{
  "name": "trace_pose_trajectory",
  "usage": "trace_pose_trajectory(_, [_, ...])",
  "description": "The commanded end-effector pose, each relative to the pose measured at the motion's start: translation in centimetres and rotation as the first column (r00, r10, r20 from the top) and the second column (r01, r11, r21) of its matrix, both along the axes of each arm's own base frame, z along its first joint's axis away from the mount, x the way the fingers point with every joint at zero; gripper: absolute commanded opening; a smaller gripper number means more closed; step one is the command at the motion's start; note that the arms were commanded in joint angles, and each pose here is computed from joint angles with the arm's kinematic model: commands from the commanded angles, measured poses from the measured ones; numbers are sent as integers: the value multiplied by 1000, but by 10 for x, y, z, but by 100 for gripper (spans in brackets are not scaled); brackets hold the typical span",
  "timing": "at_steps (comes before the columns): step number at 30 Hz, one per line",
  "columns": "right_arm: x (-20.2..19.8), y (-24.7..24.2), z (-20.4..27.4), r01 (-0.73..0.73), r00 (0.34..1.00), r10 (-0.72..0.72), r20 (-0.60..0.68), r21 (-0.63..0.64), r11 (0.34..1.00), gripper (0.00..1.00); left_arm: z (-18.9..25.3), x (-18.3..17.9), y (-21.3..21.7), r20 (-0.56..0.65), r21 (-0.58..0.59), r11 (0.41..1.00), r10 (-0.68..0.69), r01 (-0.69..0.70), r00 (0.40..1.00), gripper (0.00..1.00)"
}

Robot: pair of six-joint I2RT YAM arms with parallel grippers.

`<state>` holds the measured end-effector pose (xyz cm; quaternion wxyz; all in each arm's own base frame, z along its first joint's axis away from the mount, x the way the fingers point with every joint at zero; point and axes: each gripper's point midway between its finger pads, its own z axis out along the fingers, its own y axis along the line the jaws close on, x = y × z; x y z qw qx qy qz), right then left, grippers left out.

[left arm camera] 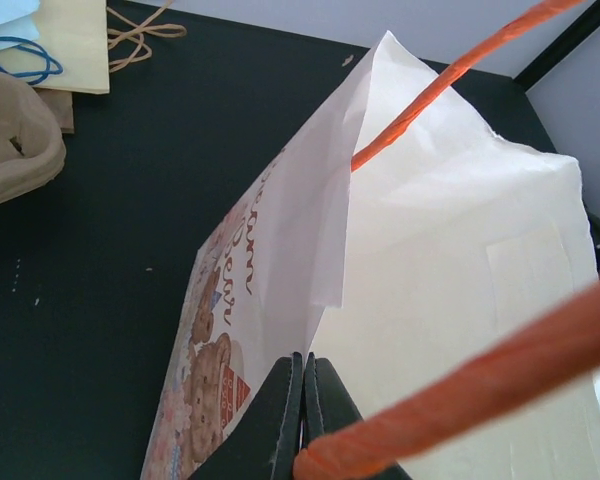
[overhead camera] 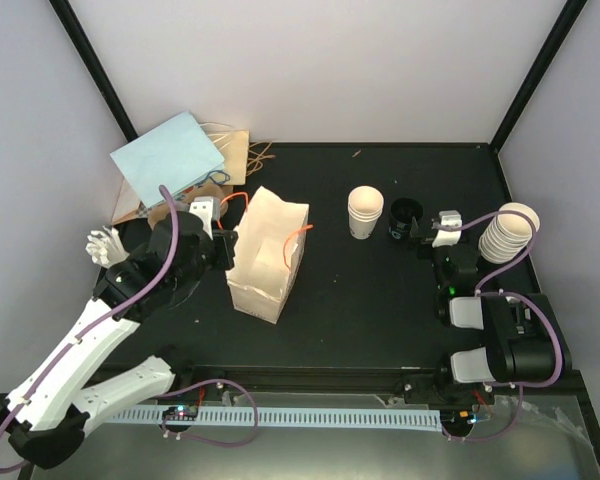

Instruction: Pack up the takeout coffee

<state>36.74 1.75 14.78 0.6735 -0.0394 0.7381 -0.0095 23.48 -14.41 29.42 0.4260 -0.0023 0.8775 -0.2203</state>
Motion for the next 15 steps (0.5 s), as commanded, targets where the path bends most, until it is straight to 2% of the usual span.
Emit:
trace_pose_trajectory(1, [9, -9, 10, 49, 999, -49, 18, 4, 999, 100, 7, 1, -2, 29, -56, 998, 5, -3, 1000, 1])
trace_pose_trajectory(4, [11, -16, 9, 89, 996, -89, 6, 23, 996, 100, 6, 1, -1, 27, -56, 998, 6, -5, 1000, 2])
trace_pose_trajectory(15, [11, -16, 9, 90, 996, -90, 6, 23, 996, 100, 1, -6, 2, 19, -66, 998, 6, -4, 1000, 2])
